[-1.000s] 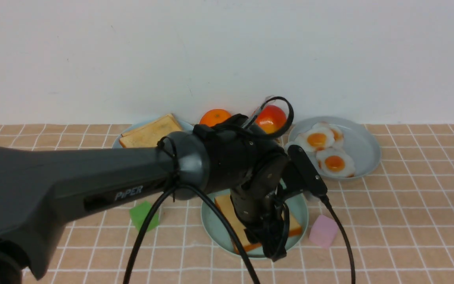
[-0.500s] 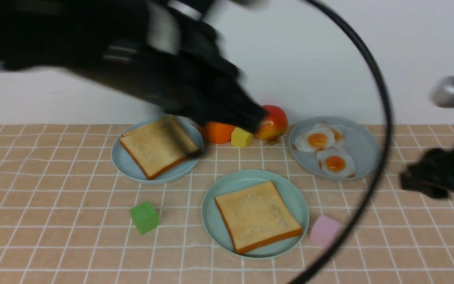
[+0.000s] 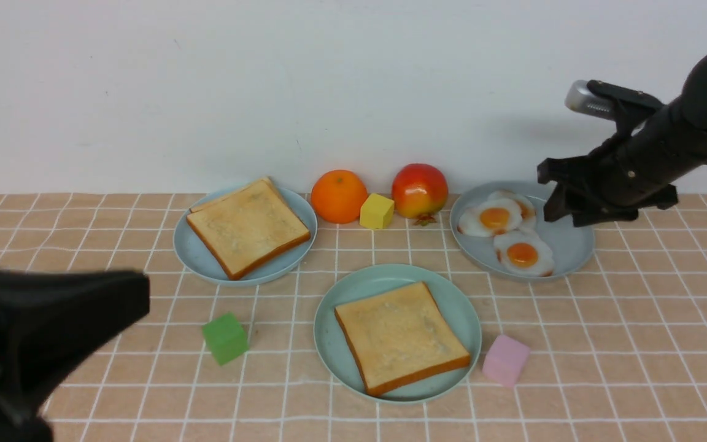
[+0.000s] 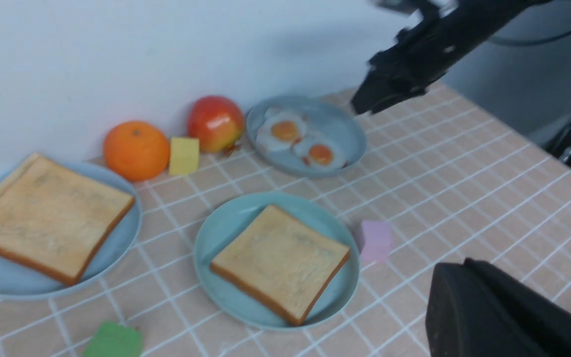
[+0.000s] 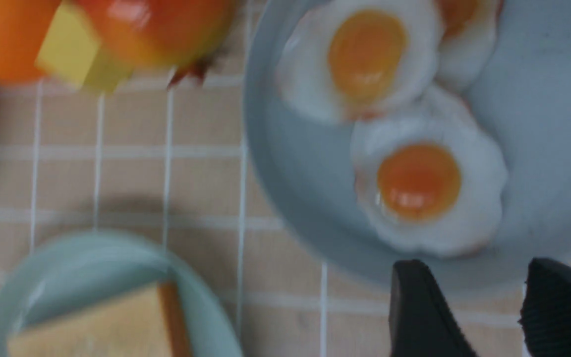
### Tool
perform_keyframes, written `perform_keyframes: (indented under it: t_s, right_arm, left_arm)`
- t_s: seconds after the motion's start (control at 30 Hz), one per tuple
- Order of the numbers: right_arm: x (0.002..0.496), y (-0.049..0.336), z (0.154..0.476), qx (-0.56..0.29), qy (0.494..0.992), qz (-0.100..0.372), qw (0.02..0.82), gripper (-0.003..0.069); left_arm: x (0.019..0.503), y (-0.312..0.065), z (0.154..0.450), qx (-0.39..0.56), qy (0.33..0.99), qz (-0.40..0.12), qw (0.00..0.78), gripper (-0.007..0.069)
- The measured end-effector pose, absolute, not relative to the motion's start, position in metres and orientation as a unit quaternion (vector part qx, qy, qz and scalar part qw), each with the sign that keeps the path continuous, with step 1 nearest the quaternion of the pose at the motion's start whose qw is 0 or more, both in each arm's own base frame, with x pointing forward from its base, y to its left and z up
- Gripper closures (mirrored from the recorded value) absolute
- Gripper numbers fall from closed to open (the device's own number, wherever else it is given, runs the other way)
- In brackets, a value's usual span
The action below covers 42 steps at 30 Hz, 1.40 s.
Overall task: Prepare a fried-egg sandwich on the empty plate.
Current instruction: Use the right arm to grab a fried egg
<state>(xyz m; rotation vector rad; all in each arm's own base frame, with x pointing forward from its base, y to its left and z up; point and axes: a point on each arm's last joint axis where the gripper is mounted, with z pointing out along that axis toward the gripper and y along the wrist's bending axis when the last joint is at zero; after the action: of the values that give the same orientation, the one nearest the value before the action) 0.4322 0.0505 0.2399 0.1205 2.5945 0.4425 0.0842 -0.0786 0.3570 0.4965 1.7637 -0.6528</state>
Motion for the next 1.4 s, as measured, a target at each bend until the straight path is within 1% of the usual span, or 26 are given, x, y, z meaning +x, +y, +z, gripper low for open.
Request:
perform_keyframes:
  t_s: [0.1, 0.2, 0.4, 0.53, 0.57, 0.73, 0.83, 1.07, 1.4]
  right_arm:
    - [0.443, 0.052, 0.231, 0.039, 0.952, 0.175, 0.246, 0.0344]
    - [0.446, 0.055, 0.229, 0.038, 0.95, 0.187, 0.248, 0.0344]
    - [0.454, 0.046, 0.227, 0.057, 0.942, 0.188, 0.271, 0.0344]
    - [0.463, 0.047, 0.219, 0.061, 0.942, 0.193, 0.268, 0.0344]
    - [0.47, 0.049, 0.21, 0.065, 0.943, 0.201, 0.257, 0.0344]
    - [0.487, 0.05, 0.195, 0.061, 0.946, 0.209, 0.239, 0.0343]
    - [0.496, 0.047, 0.191, 0.064, 0.945, 0.215, 0.237, 0.0343]
    - [0.511, 0.045, 0.179, 0.094, 0.934, 0.252, 0.235, 0.0343]
    - [0.517, 0.039, 0.158, 0.113, 0.933, 0.256, 0.228, 0.0343]
  left_arm:
    - [0.082, -0.078, 0.353, 0.211, 0.741, -0.284, 0.571, 0.0638]
    - [0.083, -0.078, 0.351, 0.21, 0.741, -0.286, 0.571, 0.0638]
    - [0.083, -0.079, 0.351, 0.21, 0.739, -0.287, 0.572, 0.0638]
    - [0.083, -0.079, 0.352, 0.21, 0.738, -0.288, 0.572, 0.0638]
    - [0.083, -0.079, 0.352, 0.21, 0.738, -0.288, 0.573, 0.0638]
    - [0.083, -0.079, 0.352, 0.21, 0.737, -0.289, 0.574, 0.0638]
    - [0.083, -0.079, 0.352, 0.208, 0.738, -0.291, 0.572, 0.0638]
    - [0.083, -0.079, 0.352, 0.207, 0.738, -0.293, 0.571, 0.0638]
    - [0.083, -0.079, 0.352, 0.206, 0.738, -0.295, 0.57, 0.0638]
